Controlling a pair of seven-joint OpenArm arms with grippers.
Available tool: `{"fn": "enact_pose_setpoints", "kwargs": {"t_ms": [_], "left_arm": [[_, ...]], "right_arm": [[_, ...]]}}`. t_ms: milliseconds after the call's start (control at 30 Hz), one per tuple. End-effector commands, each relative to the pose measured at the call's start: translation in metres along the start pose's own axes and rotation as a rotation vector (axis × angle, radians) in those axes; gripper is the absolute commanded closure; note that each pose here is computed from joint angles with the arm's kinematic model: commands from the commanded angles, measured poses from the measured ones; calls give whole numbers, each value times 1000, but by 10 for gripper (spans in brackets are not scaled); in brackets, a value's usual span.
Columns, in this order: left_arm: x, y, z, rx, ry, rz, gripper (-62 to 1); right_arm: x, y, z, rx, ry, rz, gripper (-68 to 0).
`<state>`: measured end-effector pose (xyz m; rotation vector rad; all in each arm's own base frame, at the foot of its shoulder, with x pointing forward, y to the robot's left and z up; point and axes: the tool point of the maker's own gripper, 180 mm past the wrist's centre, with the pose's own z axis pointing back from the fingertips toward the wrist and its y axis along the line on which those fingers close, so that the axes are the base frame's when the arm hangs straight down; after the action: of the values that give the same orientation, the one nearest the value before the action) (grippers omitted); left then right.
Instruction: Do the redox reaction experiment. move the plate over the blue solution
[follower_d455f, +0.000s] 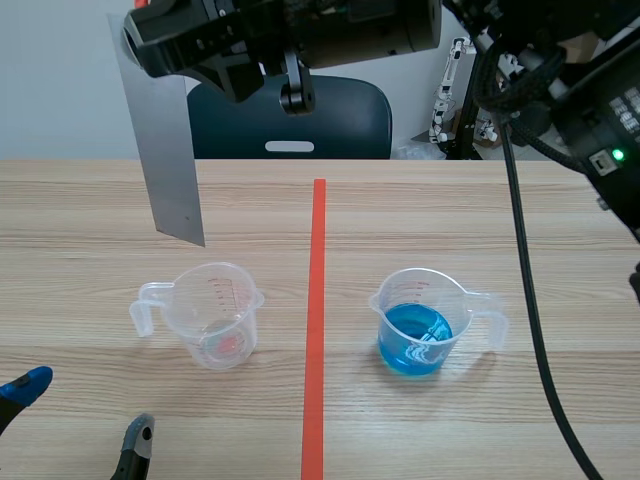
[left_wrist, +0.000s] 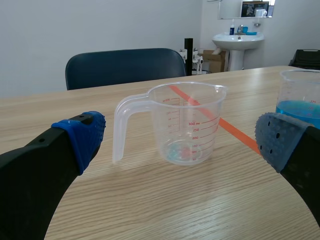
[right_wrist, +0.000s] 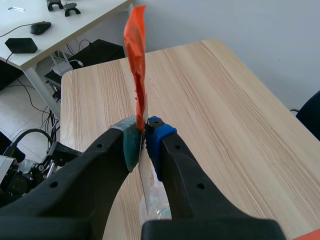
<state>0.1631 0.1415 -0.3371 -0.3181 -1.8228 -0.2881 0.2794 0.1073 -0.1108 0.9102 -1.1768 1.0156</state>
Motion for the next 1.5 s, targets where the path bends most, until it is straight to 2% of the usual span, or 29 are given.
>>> {"fn": "enact_pose_setpoints", "kwargs": {"t_ms": [0,700,800,967,1100,1233,1333,1467], "left_arm": [[5,2,1,0,-16,-7,-623],[4,1,5,1,-6,-4,-614],[3,-2,12,2,11,3,-523],[1,-5,23,2,43,13,-284],[1,-5,35,-9,77,7,-137],[3,3,53,-9,123,-3,-115],[11,15,62,17,133,-12,-115],[24,23,69,-16,141,-33,-115]], "right_arm": [[15,5,0,17,-47,17,-6],[8,4,0,12,-17,14,-6],[9,5,0,14,-21,13,-6],[9,5,0,14,-21,12,-6],[7,3,1,11,-15,12,-6],[4,2,5,17,-6,4,-6],[-3,0,11,22,11,35,-6],[-10,-3,25,37,21,41,-6]]}}
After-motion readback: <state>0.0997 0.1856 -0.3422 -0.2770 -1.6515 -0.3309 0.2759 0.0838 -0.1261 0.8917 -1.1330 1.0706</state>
